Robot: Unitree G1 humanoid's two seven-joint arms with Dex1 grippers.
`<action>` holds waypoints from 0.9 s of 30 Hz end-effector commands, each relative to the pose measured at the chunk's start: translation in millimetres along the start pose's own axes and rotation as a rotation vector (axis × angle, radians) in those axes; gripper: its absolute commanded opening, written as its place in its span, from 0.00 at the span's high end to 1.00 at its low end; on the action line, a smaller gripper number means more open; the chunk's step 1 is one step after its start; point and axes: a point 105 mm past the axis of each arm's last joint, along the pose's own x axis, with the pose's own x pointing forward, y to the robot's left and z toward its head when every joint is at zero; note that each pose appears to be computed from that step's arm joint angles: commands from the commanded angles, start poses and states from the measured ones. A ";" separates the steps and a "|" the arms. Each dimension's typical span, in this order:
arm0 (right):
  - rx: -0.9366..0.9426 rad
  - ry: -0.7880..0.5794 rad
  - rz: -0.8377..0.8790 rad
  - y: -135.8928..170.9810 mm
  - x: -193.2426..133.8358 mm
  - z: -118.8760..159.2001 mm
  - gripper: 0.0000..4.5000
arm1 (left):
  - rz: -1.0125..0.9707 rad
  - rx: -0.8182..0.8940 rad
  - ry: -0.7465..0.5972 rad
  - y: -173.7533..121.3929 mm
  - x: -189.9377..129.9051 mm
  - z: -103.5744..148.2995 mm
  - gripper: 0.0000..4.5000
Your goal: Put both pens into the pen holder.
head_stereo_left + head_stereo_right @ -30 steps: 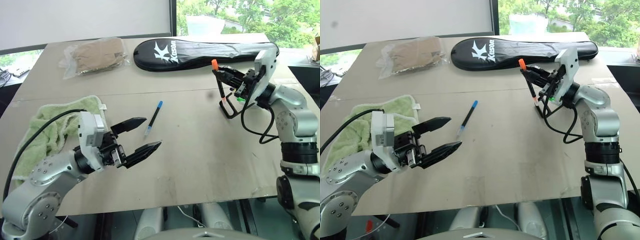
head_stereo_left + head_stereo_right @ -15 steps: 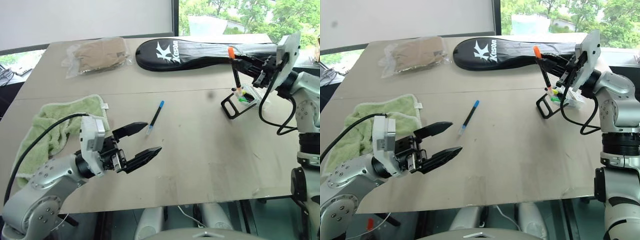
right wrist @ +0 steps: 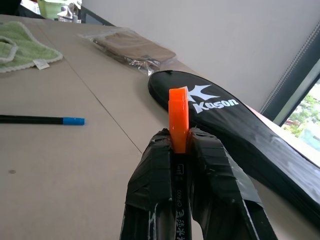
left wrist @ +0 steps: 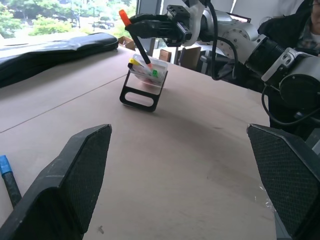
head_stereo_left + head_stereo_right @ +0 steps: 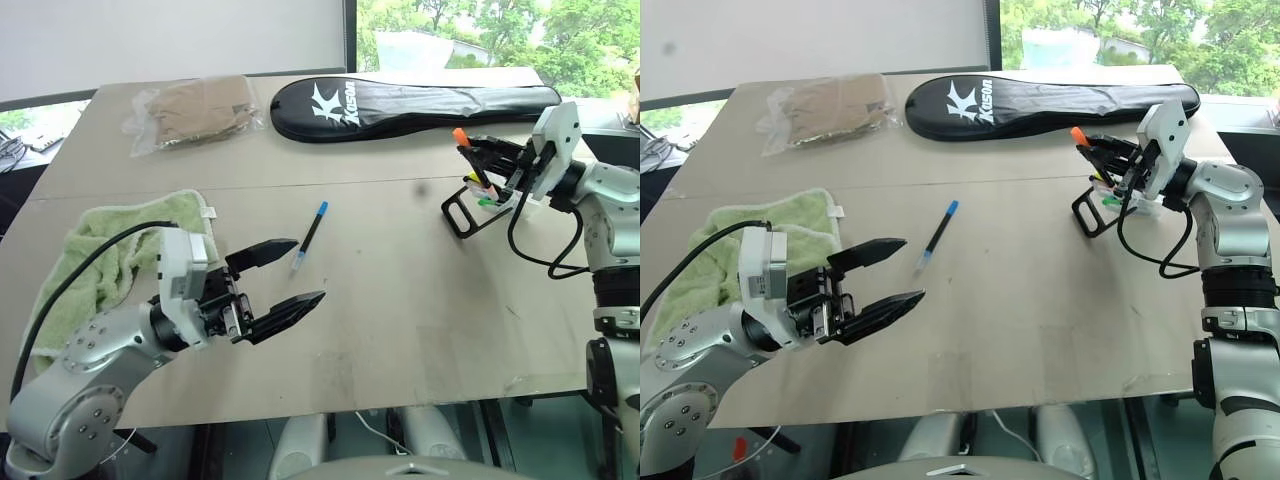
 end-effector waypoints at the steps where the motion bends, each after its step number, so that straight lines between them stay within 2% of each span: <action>1: -0.072 0.054 0.040 6.0 -6.9 -10.0 1.00 | 0.012 0.030 -0.027 0.0 -2.1 5.6 0.00; 4: -0.083 0.121 0.063 8.7 -12.8 -24.8 1.00 | 0.029 0.027 -0.019 3.2 -3.8 3.2 0.00; 6: -0.088 0.126 0.053 6.5 -16.0 -26.7 0.79 | 0.035 0.025 -0.012 4.9 -4.6 1.5 0.00; 7: -0.095 0.123 0.039 4.1 -17.6 -25.9 0.74 | 0.036 0.022 -0.014 5.5 -4.5 1.1 0.00; 8: -0.099 0.121 0.027 2.1 -19.0 -25.0 0.62 | 0.038 0.019 -0.017 6.3 -4.2 1.0 0.00; 10: -0.109 0.121 0.014 0.0 -21.3 -23.9 0.47 | 0.039 0.015 -0.020 8.1 -3.5 0.5 0.00; 14: -0.109 0.065 -0.053 -8.2 -22.8 -9.8 0.05 | 0.116 0.018 -0.015 21.4 -1.6 -1.8 0.00; 15: -0.092 0.044 -0.057 -7.6 -23.2 -3.4 0.01 | 0.163 0.021 0.012 28.1 0.0 -5.3 0.00; 18: -0.001 -0.020 -0.026 7.1 -23.1 19.9 0.01 | 0.296 0.058 0.126 45.2 5.3 -16.8 0.00; 20: 0.075 -0.013 0.099 42.2 -22.2 36.2 0.01 | 0.394 0.025 0.228 59.2 10.4 -27.0 0.00; 22: 0.056 0.147 0.159 71.7 -24.9 32.1 0.01 | 0.435 -0.045 0.337 68.4 18.1 -36.6 0.00; 23: 0.097 0.153 0.240 89.1 -25.4 34.5 0.01 | 0.459 -0.098 0.392 74.2 20.8 -41.4 0.00; 27: 0.119 0.115 0.296 121.8 -24.6 33.2 0.01 | 0.488 -0.145 0.511 94.1 39.2 -45.6 0.00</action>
